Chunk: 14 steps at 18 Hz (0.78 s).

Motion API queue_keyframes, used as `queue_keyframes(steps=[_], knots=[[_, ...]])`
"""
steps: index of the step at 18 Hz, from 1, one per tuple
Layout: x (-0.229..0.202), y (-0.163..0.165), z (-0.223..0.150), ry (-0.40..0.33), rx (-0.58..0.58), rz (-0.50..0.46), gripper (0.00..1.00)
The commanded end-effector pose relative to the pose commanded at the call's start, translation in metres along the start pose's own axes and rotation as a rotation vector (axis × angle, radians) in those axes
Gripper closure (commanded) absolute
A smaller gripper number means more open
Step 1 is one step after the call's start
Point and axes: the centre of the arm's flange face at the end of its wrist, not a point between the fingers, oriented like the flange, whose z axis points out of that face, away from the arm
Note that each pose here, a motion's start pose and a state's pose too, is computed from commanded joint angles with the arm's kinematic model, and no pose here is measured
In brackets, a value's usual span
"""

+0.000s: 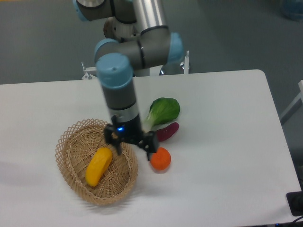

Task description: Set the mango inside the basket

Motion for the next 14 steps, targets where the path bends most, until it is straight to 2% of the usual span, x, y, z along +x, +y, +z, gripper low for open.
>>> queue_keyframes(steps=[2,7,10,14], knots=[[-0.034,0.031,0.006,0.03,-0.046,0.067,0.0],[-0.063,0.073,-0.02,0.116,-0.118,0.167,0.0],[-0.076,0.092,-0.041,0.135,-0.124,0.192,0.0],[-0.087,0.097,-0.047,0.155,-0.059,0.152,0.0]])
